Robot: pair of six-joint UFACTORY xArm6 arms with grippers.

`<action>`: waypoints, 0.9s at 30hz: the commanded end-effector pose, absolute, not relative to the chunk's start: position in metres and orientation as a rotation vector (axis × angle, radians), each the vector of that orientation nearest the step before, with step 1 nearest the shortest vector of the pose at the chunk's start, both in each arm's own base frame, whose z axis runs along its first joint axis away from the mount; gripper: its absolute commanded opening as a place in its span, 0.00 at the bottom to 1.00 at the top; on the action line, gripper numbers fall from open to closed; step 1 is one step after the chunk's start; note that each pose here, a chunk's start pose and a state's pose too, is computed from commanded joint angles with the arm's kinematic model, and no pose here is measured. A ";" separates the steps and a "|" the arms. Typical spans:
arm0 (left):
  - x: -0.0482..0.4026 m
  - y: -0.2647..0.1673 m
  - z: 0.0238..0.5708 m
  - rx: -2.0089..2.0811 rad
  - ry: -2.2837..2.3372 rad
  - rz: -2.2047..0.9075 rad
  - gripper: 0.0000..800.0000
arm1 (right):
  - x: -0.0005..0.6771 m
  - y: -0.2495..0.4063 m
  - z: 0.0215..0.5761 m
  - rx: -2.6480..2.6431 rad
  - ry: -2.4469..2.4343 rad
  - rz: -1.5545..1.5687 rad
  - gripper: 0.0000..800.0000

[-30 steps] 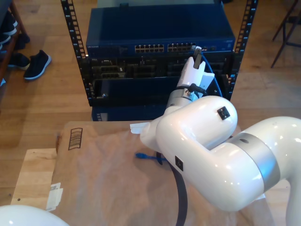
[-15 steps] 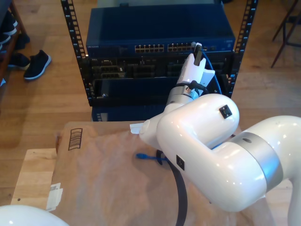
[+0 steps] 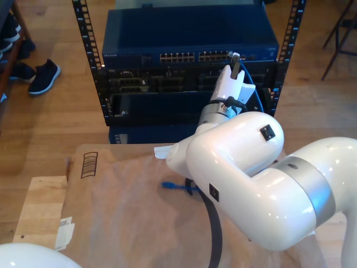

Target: Grab the cable and plug it in

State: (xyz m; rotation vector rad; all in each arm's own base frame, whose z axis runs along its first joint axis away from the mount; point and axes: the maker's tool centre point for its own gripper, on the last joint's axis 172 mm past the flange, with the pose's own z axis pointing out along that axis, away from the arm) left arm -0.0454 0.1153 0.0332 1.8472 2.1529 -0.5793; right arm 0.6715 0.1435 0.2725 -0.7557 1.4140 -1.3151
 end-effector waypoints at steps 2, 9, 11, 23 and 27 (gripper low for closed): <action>-0.045 0.115 0.033 1.847 2.153 -0.579 1.00 | 0.671 0.143 0.271 -0.756 1.416 -1.316 0.00; -0.045 0.115 0.033 1.846 2.152 -0.581 1.00 | 0.671 0.144 0.270 -0.763 1.416 -1.315 0.00; -0.046 0.115 0.033 1.849 2.152 -0.581 1.00 | 0.671 0.147 0.273 -0.763 1.407 -1.312 0.01; -0.045 0.115 0.033 1.847 2.153 -0.579 1.00 | 0.670 0.155 0.274 -0.777 1.394 -1.303 0.08; -0.045 0.115 0.033 1.849 2.151 -0.579 1.00 | 0.670 0.156 0.274 -0.780 1.392 -1.302 0.10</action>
